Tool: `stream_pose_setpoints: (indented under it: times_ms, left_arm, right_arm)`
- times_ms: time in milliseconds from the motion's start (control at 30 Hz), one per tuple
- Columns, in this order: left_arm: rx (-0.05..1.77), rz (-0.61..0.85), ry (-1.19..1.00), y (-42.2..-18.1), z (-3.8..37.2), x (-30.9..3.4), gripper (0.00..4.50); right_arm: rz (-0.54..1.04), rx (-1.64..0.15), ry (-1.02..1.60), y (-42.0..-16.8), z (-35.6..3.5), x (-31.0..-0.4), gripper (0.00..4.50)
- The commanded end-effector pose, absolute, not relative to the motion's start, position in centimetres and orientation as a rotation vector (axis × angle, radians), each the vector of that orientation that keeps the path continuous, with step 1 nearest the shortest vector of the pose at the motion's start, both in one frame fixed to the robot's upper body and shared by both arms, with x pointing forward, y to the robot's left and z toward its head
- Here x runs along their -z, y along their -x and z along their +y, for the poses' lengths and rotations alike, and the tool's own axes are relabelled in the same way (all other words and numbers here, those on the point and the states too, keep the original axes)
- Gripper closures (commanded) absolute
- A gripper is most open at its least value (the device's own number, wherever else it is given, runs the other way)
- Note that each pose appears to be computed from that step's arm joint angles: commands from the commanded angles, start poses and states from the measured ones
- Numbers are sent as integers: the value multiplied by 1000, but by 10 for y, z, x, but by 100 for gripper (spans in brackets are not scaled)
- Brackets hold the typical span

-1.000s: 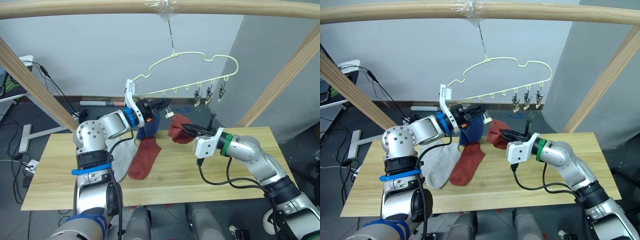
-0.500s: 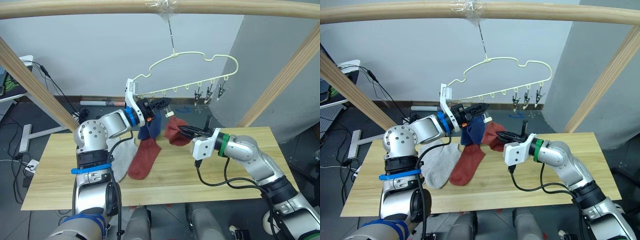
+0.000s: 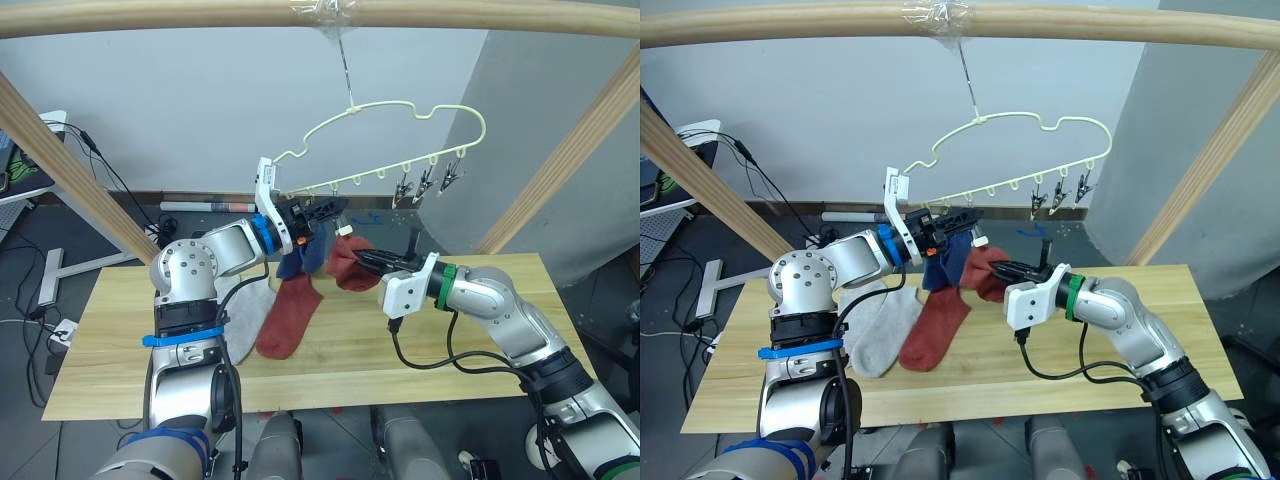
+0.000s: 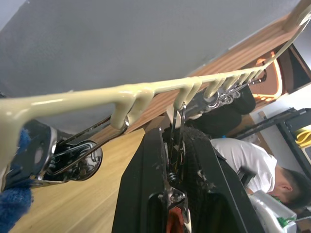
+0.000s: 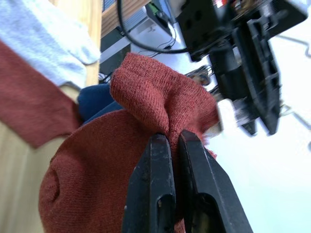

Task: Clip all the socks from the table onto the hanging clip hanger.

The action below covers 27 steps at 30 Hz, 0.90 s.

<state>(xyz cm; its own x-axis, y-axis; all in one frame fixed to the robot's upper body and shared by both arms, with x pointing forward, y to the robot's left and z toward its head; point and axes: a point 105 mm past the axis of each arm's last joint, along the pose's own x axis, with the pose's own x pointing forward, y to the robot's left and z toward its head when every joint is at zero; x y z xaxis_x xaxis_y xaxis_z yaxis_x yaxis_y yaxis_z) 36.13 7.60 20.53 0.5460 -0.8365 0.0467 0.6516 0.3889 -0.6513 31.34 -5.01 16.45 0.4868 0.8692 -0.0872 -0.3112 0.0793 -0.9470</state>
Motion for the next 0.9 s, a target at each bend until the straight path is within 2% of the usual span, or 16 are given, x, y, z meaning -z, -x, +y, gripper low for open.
stream_pose_setpoints:
  times_ms: [33, 433, 867, 900]
  left_arm:
    - [1033, 295, 636, -352, 70, -213, 432]
    - [1037, 277, 592, -352, 74, -213, 432]
    - [1033, 264, 582, -352, 77, -212, 12]
    - [1028, 262, 585, -352, 80, -214, 3]
  right_arm:
    - [-642, -938, 1184, -313, -48, -177, 445]
    - [-632, -919, 1190, -315, -52, -180, 445]
    - [-612, -912, 1186, -317, -56, -177, 450]
    - [-606, -908, 1180, -318, -56, -177, 450]
